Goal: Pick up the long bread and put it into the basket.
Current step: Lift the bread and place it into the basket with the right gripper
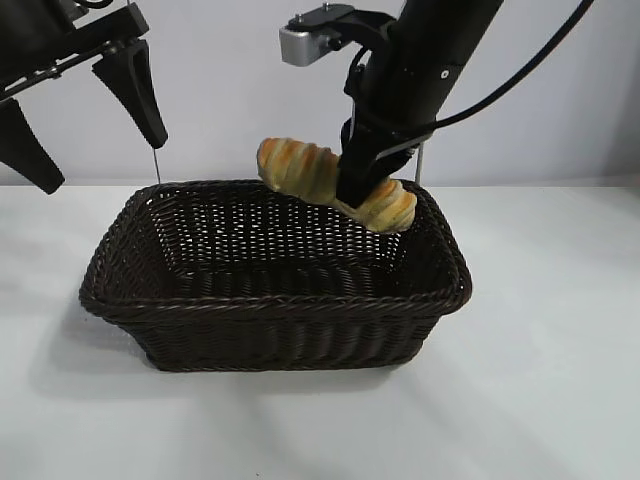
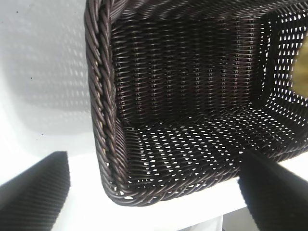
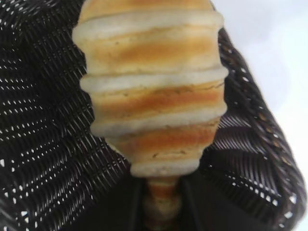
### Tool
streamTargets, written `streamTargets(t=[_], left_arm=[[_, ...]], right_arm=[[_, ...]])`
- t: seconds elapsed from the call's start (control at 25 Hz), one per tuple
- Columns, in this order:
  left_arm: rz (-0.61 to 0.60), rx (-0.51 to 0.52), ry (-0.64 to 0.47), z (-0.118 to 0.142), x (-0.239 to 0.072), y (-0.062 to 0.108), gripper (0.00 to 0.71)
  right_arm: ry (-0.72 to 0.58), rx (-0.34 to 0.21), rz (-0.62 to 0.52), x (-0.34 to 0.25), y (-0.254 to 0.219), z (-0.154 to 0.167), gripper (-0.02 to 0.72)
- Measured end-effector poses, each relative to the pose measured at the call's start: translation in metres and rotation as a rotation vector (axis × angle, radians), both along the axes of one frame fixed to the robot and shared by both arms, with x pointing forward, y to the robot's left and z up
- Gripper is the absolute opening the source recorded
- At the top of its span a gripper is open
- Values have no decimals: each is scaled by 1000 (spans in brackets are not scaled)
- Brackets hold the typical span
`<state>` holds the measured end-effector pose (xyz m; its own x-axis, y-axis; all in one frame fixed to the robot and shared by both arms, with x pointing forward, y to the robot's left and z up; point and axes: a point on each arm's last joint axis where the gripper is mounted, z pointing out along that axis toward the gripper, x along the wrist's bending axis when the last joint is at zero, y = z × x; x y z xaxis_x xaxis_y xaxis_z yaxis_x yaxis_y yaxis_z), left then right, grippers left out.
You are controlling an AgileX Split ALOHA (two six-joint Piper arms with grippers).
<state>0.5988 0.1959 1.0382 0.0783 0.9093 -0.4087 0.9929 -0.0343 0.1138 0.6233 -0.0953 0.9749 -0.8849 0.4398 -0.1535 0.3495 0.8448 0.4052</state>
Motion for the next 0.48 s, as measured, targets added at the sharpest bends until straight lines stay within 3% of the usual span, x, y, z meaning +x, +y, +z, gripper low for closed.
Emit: streamTargets(t=[0.16,0.48], left_arm=[[0,0,0,0,0,0,686],[0,-1,0,0,0,0,686]], right_arm=[[14,1,13,3,6,-18,137],[9,-56,123,-1,27,-48,137]])
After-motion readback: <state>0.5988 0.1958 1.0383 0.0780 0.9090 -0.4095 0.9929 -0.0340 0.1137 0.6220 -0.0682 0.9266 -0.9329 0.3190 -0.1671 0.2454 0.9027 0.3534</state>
